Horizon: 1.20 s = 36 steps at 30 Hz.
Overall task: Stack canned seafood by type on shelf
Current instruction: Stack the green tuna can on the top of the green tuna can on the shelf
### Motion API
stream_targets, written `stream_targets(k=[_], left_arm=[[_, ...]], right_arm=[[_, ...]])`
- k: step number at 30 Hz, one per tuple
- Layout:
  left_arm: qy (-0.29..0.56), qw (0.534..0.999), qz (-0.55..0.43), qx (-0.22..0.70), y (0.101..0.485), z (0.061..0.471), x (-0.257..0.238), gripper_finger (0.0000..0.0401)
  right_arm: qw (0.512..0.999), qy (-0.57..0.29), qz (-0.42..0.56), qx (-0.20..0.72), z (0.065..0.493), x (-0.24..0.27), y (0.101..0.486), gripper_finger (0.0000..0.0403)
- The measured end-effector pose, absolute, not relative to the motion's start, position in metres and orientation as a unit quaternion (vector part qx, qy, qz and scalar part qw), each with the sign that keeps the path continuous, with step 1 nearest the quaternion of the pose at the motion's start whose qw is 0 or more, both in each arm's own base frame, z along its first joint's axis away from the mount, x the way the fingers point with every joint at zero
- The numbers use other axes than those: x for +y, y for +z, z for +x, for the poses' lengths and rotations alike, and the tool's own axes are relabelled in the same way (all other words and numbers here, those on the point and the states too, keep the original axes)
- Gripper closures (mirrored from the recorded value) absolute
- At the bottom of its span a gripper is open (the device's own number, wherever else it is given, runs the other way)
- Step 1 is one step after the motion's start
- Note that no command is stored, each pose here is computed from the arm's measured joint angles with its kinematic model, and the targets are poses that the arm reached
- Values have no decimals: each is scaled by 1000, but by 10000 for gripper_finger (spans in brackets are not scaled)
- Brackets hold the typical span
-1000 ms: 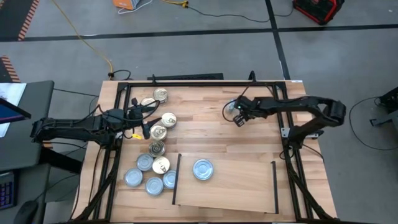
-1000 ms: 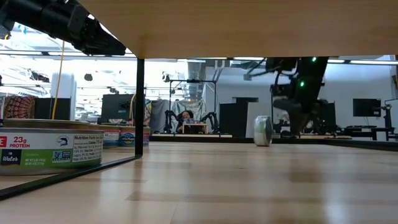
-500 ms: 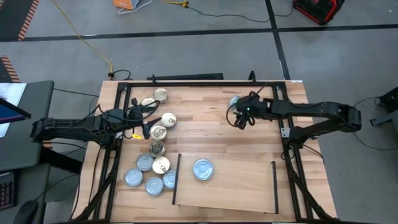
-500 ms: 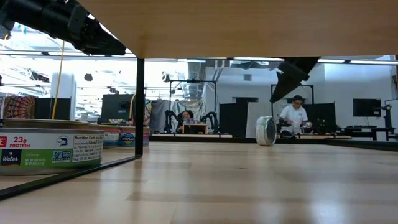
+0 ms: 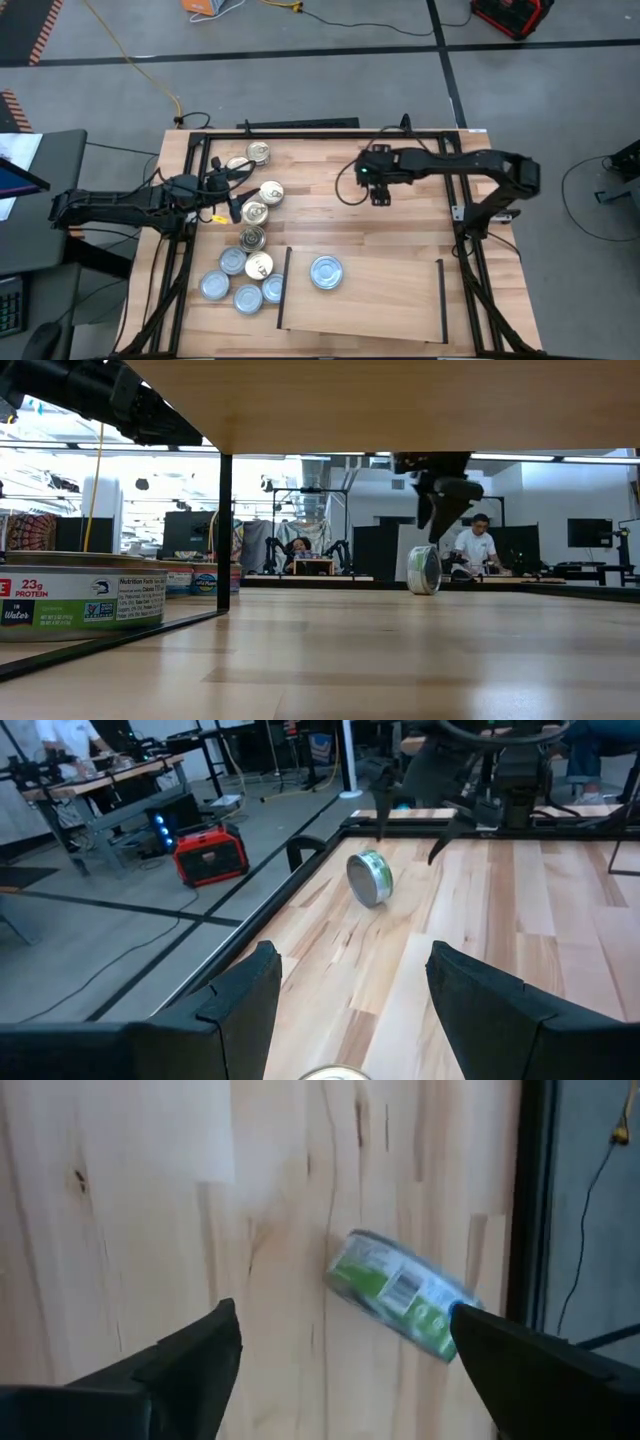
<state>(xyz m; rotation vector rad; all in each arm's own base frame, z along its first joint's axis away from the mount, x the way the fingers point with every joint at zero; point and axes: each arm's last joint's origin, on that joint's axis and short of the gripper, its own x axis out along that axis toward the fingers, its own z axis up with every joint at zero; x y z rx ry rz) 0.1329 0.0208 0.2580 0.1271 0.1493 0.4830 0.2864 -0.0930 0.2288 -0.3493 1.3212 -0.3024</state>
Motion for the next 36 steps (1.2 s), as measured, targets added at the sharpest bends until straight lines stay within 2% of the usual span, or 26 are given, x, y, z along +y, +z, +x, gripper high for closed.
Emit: stream_targets(k=[17, 23, 31, 36], left_arm=[[237, 965, 75, 89, 256, 133, 21, 162], [237, 964, 76, 91, 255, 132, 21, 162], [237, 964, 78, 92, 255, 132, 21, 162], [237, 964, 78, 92, 255, 132, 21, 162]], right_arm=[[679, -9, -276, 680, 316, -103, 207, 14], [673, -8, -300, 676, 315, -103, 211, 14], [639, 35, -341, 688, 309, -124, 209, 14], [645, 44, -338, 684, 309, -131, 207, 14]])
